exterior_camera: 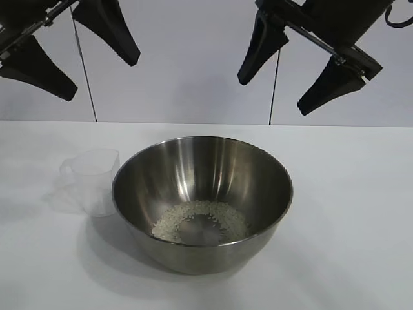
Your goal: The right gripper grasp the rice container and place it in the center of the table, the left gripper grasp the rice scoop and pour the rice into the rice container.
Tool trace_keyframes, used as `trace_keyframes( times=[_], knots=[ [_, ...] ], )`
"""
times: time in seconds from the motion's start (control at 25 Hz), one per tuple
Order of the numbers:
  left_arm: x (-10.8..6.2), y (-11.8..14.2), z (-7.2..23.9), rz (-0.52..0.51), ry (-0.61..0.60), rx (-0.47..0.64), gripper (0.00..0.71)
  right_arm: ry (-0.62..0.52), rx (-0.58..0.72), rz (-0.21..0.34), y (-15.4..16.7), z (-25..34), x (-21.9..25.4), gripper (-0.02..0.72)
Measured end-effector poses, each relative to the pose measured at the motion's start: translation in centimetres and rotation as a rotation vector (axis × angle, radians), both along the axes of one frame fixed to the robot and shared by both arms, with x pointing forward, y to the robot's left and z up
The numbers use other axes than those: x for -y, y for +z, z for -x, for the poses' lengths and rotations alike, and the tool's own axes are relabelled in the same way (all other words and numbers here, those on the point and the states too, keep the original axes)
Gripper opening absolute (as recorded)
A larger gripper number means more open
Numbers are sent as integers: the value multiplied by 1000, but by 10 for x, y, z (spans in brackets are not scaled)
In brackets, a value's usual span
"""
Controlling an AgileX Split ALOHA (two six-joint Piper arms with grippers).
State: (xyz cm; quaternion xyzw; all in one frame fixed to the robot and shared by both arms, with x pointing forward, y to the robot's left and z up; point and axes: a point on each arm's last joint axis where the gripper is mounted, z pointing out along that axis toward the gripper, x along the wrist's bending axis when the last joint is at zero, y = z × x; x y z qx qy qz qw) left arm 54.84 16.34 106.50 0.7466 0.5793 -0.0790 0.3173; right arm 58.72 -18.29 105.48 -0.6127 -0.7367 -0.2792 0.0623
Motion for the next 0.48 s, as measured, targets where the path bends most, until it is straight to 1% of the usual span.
trace_keyframes(
  times=[0.48],
  knots=[
    [0, -2, 0, -6, -13, 1, 694, -10, 6, 4, 0, -1, 1, 654]
  ],
)
